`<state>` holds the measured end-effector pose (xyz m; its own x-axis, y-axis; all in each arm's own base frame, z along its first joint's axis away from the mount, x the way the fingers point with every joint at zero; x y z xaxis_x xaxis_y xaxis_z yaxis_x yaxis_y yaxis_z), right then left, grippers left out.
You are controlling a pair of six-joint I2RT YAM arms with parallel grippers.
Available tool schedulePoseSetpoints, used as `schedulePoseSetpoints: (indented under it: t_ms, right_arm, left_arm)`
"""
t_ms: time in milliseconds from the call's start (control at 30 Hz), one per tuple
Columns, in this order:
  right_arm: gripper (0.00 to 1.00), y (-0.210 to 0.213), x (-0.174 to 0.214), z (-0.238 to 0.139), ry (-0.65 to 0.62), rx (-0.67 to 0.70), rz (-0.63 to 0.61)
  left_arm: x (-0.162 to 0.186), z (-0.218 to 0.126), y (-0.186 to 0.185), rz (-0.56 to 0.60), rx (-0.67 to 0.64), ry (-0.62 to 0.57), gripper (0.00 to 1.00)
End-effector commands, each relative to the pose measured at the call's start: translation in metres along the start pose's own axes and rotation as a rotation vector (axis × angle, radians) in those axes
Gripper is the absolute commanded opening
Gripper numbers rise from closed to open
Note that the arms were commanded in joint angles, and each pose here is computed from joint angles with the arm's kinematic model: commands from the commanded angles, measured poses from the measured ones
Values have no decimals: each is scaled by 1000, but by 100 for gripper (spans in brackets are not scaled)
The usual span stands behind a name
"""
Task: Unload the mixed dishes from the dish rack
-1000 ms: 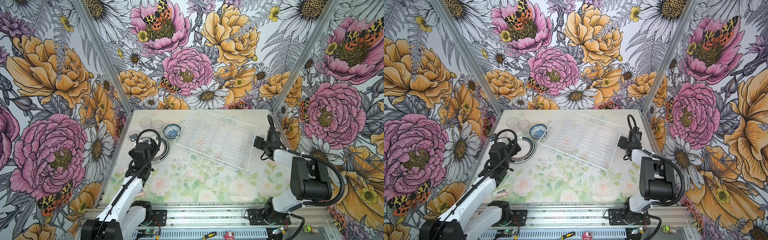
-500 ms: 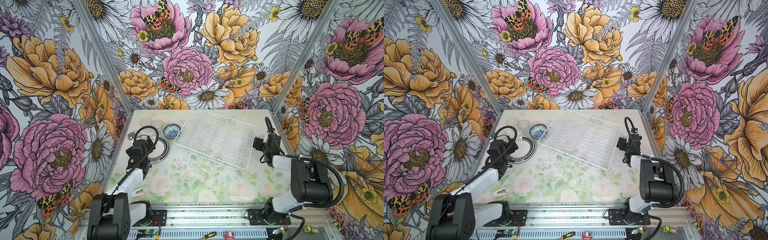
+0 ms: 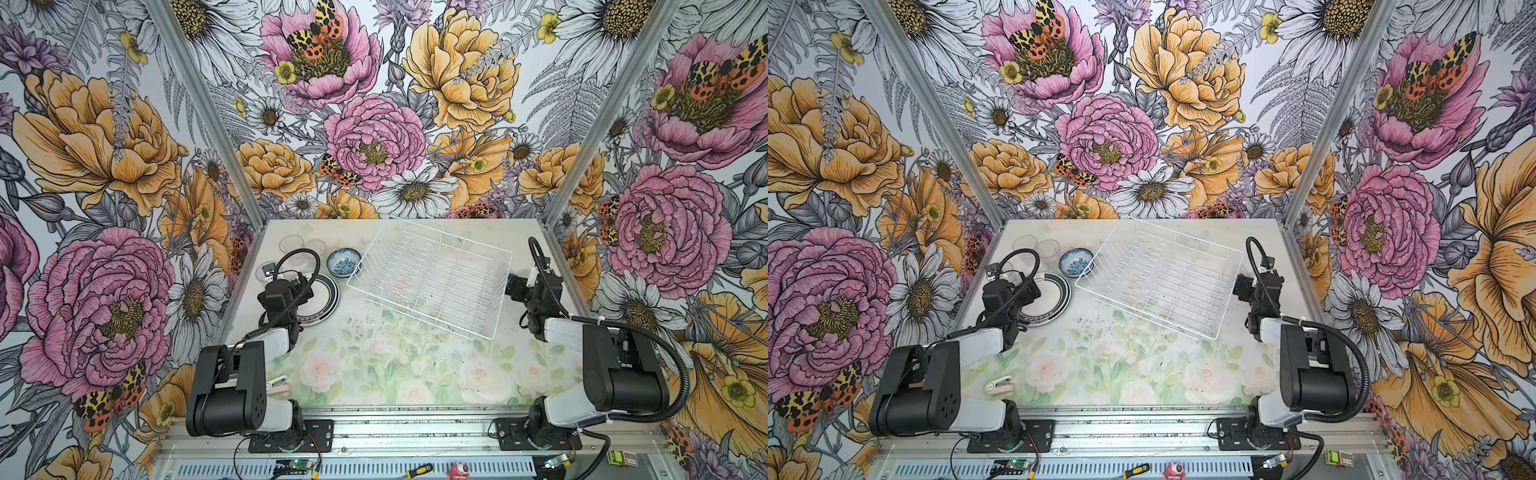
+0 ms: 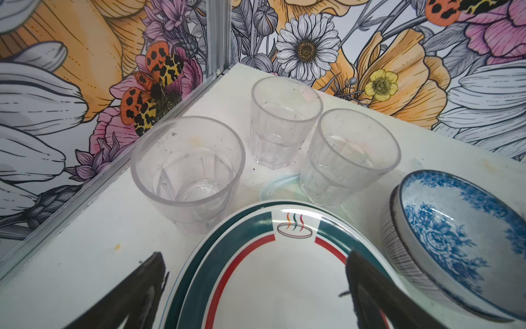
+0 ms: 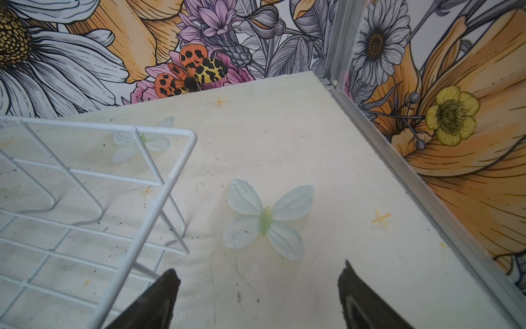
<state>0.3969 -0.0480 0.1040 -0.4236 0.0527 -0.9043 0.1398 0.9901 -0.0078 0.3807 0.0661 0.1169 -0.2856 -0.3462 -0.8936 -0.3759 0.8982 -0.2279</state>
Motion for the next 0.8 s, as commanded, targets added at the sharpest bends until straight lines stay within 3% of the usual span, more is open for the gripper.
schedulePoseSetpoints:
  t_ms: [0, 200, 333, 767]
  right_arm:
    - [91, 22, -16, -5, -97, -57, -77]
    - [95, 21, -11, -9, -137, -46, -83]
    - [95, 23, -9, -9, -145, -54, -88]
    - [95, 26, -7, -10, -152, -61, -99]
  left_arm:
    - [-22, 6, -10, -11, 64, -45, 99]
    - [-25, 4, -8, -18, 76, -65, 99]
    - [-28, 1, -5, -22, 103, -123, 98]
    - [-27, -5, -9, -6, 122, -150, 99]
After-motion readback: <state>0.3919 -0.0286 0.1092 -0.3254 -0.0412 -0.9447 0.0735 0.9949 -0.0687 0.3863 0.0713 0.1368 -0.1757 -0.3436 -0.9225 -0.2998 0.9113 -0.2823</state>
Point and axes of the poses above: each gripper's point midway between its finger pads, its own z axis out along the fingers, its own y axis along the line the jaws close on, x = y × z, the point moved 1 cm from there along -z, back along the fingers, and after that the axes turned 5 degrees about -z, right-handed, at the moved point
